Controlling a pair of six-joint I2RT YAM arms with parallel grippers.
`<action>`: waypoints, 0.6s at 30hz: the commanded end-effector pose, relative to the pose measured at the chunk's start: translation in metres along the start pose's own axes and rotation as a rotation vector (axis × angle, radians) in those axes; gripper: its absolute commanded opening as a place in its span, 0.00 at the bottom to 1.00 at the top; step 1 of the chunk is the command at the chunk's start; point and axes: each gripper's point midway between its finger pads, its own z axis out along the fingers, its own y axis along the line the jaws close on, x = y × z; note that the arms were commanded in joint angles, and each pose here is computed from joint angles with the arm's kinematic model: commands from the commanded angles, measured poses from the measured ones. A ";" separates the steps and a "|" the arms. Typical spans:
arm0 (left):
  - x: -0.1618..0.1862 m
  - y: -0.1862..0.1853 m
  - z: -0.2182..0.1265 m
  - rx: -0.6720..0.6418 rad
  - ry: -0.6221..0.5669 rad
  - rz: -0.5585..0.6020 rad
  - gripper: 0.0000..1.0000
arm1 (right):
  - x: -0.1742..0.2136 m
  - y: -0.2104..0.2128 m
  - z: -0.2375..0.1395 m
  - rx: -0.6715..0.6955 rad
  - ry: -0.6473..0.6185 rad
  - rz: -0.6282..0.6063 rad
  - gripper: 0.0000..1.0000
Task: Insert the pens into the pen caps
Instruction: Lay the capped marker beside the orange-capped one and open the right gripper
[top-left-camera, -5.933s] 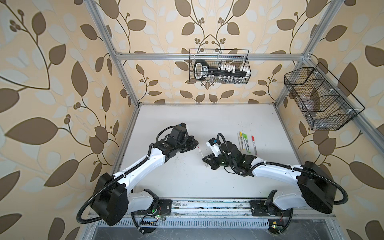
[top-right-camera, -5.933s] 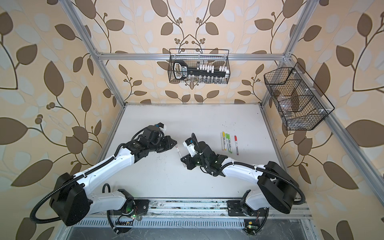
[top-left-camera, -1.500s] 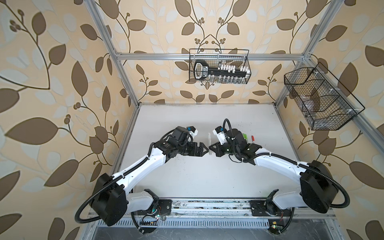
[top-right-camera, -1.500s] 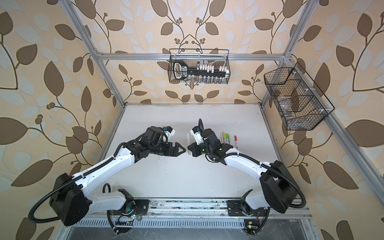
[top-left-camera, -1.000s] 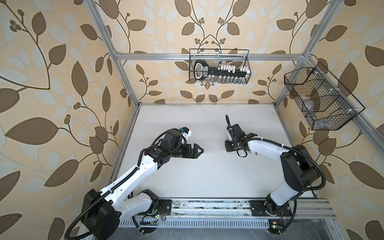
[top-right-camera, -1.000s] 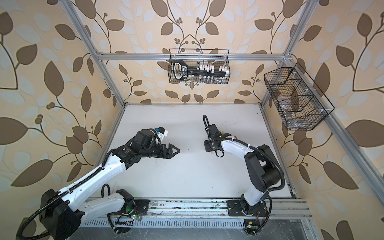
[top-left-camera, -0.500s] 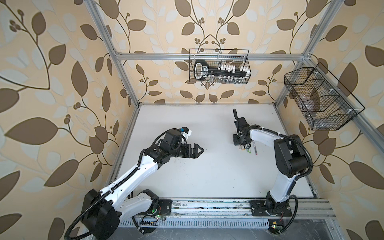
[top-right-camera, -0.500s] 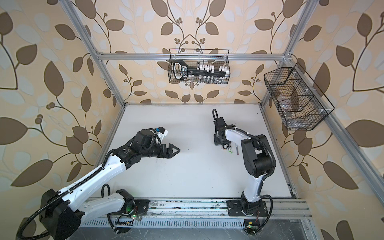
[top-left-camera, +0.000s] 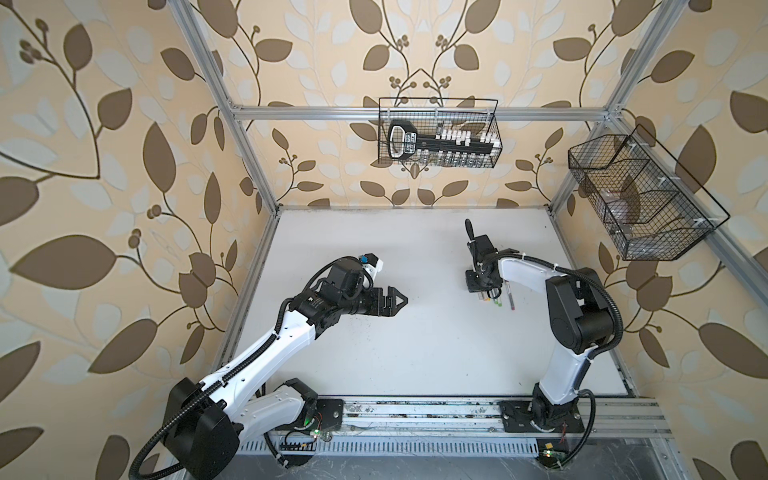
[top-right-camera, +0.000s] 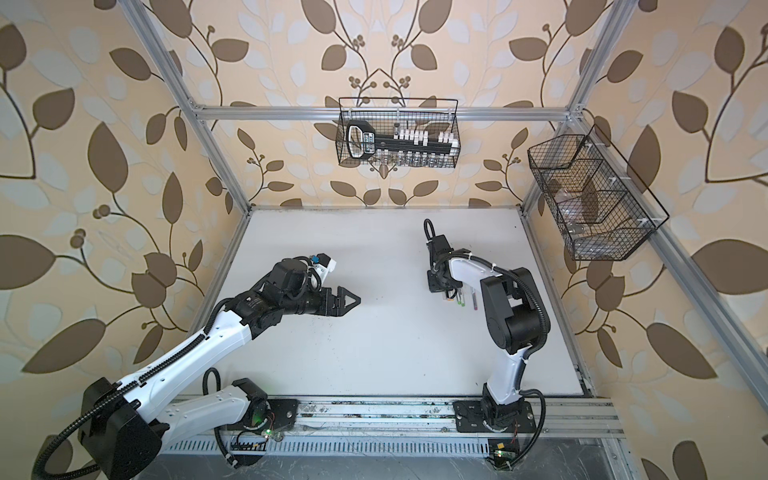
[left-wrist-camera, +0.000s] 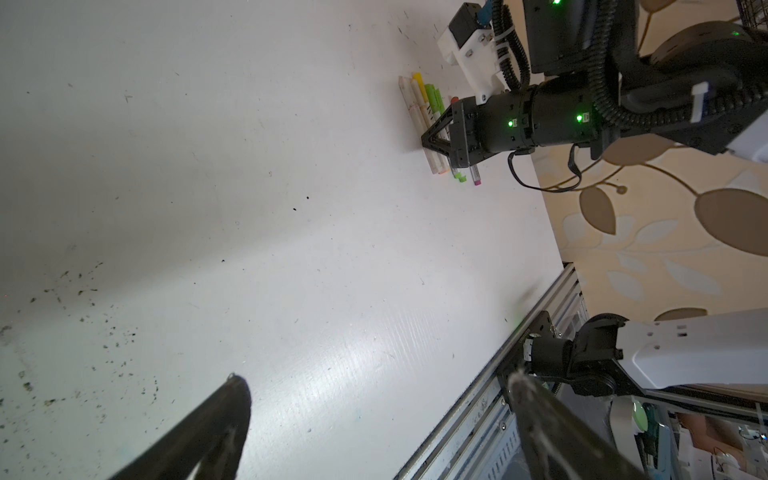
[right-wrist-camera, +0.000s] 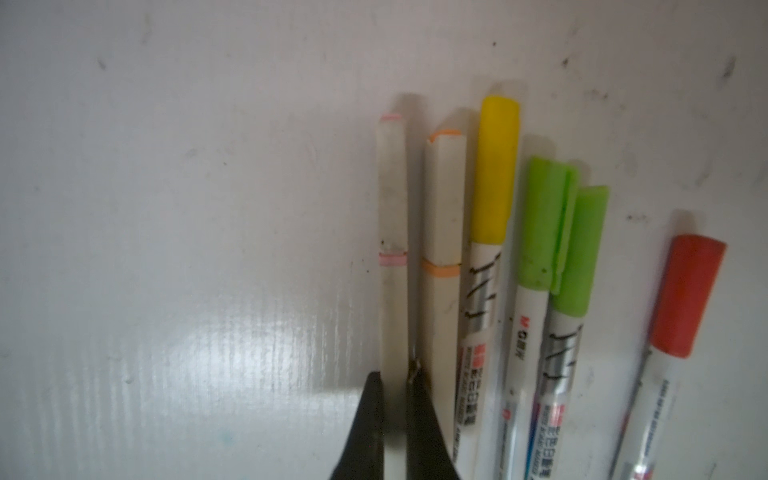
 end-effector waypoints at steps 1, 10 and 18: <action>-0.003 -0.005 0.000 0.027 -0.004 0.012 0.99 | 0.000 0.003 -0.007 -0.007 0.012 -0.020 0.10; -0.011 -0.002 0.004 0.004 -0.010 0.011 0.99 | -0.021 0.006 -0.063 -0.032 -0.103 -0.042 0.34; -0.024 0.021 0.009 -0.127 -0.057 -0.004 0.99 | -0.038 0.001 -0.095 -0.062 -0.254 -0.080 0.70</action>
